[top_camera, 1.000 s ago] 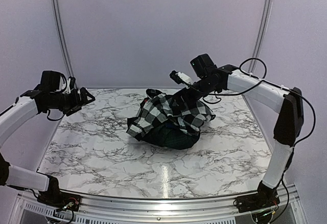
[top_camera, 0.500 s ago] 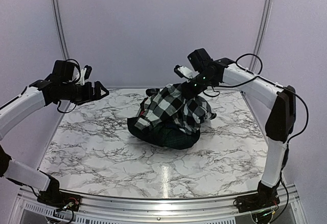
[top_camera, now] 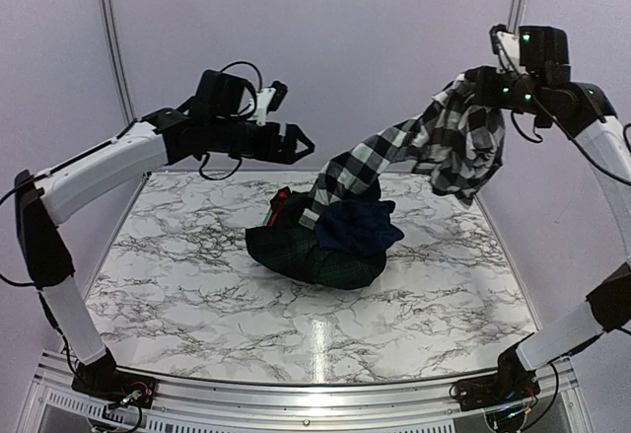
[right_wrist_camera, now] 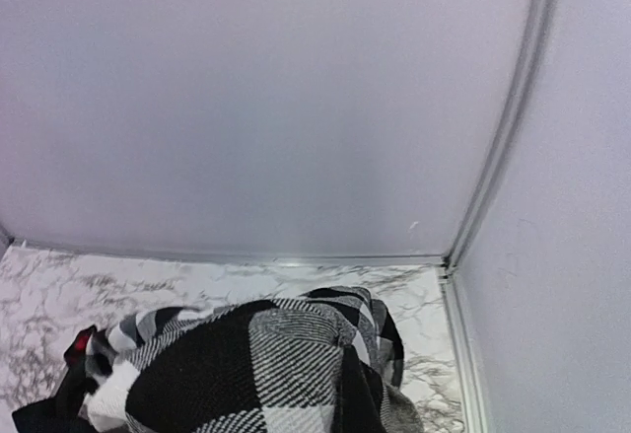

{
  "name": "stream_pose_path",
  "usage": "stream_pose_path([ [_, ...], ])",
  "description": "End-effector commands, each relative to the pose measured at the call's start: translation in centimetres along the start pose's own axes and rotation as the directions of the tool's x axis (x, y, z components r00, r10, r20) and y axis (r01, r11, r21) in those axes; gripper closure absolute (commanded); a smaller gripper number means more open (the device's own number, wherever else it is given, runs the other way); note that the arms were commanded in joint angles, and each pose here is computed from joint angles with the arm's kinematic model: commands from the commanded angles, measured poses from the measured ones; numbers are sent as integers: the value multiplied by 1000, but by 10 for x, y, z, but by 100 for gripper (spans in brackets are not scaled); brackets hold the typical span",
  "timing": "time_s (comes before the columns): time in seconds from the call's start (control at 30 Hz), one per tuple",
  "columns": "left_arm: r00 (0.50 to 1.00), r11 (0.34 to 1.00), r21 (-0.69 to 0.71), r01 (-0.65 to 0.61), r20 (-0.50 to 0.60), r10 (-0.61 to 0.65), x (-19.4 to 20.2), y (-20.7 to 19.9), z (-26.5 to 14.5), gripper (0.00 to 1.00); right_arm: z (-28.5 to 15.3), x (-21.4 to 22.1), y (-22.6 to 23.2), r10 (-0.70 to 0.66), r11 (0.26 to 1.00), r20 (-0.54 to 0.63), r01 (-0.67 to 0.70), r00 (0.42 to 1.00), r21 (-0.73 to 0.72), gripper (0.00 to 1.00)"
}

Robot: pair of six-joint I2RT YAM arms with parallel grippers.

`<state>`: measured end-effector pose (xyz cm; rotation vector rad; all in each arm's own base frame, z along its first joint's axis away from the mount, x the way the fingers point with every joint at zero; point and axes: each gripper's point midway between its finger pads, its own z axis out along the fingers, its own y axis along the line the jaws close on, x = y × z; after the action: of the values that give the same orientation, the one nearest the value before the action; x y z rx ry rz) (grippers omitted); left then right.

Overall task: Fold and stack the mixed laundry pile
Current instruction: Pick up the crumpled shirt from the bin, then move the bin to the corner of the board.

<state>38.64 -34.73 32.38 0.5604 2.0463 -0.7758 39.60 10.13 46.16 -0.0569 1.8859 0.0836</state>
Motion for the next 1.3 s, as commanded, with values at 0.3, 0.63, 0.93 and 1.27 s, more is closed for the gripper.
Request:
stream_pose_path([
  [0.3, 953, 939, 283, -197, -170, 251, 112, -175, 167, 1, -73, 42, -107, 89, 908, 20, -89, 996, 410, 100],
  [0.63, 943, 980, 189, -64, -311, 122, 210, -165, 232, 1, -38, 137, -77, 160, 959, -185, -108, 970, 260, 100],
  [0.93, 939, 919, -368, -140, -345, 4, 217, -61, 226, 1, -11, 181, -62, 155, 975, -275, -102, 949, 195, 100],
  [1.27, 952, 669, -735, -110, -271, -142, 161, 77, 114, 1, 1, 198, -42, 172, 984, -284, -154, 943, 88, 100],
])
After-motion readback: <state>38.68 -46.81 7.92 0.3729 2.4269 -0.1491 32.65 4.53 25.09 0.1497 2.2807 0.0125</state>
